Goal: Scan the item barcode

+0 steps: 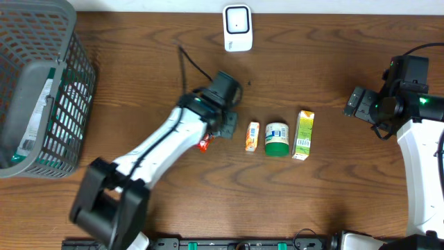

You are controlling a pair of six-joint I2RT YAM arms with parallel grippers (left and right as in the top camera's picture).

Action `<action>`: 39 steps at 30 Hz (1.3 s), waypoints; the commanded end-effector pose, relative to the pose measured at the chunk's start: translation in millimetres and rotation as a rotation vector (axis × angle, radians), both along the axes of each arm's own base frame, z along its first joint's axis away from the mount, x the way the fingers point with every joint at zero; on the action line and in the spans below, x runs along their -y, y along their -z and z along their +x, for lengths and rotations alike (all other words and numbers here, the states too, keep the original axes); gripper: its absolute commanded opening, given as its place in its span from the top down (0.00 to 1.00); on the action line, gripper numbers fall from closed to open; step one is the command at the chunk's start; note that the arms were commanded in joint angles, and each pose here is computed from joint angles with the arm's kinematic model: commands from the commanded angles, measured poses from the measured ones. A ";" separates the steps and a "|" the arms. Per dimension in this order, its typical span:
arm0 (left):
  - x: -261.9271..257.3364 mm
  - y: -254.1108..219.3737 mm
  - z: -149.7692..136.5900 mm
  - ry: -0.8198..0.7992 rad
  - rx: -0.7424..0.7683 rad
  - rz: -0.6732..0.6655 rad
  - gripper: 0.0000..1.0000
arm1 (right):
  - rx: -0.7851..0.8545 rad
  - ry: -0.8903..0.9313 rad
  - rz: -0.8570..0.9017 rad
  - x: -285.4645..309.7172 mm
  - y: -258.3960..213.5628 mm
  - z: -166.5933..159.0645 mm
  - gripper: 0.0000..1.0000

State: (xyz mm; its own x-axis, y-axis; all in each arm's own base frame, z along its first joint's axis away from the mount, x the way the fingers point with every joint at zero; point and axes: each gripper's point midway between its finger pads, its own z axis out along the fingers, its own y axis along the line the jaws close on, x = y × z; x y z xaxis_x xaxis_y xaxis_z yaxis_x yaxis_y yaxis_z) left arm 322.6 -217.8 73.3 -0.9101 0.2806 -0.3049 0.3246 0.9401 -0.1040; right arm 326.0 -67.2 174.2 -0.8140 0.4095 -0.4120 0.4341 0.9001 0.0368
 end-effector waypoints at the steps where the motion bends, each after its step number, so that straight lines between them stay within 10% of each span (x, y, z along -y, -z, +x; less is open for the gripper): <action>1: -19.2 29.2 3.8 -0.016 0.005 0.149 0.91 | 0.004 0.001 -0.014 3.0 -2.5 -0.7 0.01; 39: -32.0 86.8 -13.0 0.004 -0.060 0.167 0.78 | 0.004 0.001 -0.014 3.0 -2.5 -0.7 0.01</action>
State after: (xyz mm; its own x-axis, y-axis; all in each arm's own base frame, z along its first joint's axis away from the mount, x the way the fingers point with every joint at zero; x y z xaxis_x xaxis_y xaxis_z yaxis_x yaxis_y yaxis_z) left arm 322.1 -194.4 0.4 -0.9176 0.3096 -0.2495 0.3145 0.9490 0.0209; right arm 326.0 -67.2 174.2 -0.8140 0.4095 -0.4120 0.4341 0.9001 0.0368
